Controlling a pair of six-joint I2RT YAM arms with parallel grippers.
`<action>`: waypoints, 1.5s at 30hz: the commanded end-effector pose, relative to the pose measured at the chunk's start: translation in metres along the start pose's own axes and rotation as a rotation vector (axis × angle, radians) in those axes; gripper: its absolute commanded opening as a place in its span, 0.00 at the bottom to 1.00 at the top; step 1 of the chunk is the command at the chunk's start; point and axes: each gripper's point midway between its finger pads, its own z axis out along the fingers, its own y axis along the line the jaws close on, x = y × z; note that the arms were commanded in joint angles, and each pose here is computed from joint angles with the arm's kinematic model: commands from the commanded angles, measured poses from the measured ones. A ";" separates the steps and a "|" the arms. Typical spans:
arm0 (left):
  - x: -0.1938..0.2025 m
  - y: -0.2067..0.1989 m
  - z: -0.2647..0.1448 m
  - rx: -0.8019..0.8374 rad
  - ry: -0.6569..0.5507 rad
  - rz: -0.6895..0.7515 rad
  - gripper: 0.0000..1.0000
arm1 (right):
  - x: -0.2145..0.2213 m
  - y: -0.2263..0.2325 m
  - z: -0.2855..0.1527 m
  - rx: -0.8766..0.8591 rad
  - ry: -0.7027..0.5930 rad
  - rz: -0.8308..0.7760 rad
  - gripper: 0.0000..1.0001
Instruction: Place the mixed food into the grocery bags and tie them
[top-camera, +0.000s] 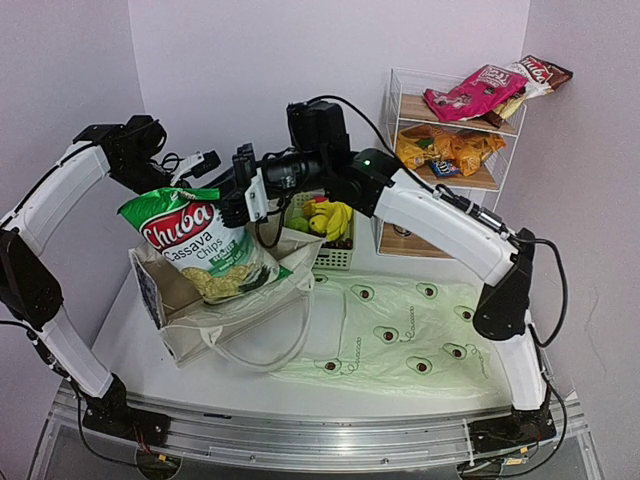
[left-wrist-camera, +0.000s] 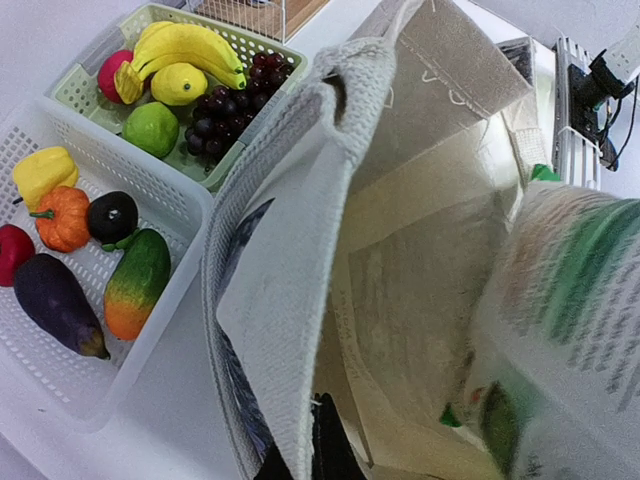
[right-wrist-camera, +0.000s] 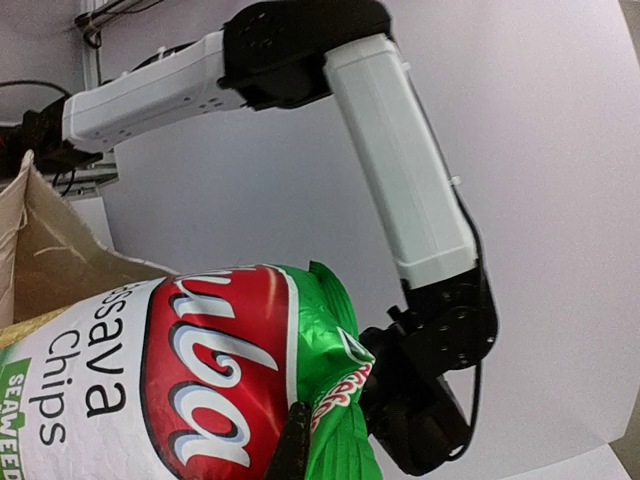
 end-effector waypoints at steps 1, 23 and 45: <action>-0.015 -0.006 -0.009 0.025 -0.050 0.042 0.00 | 0.002 -0.021 -0.002 0.041 0.011 -0.169 0.00; -0.023 -0.015 -0.011 0.100 -0.094 0.025 0.00 | 0.068 0.081 0.008 -0.154 0.174 -0.090 0.01; 0.002 0.014 0.002 0.038 -0.069 -0.039 0.00 | -0.017 0.076 -0.074 -0.036 0.411 0.948 0.79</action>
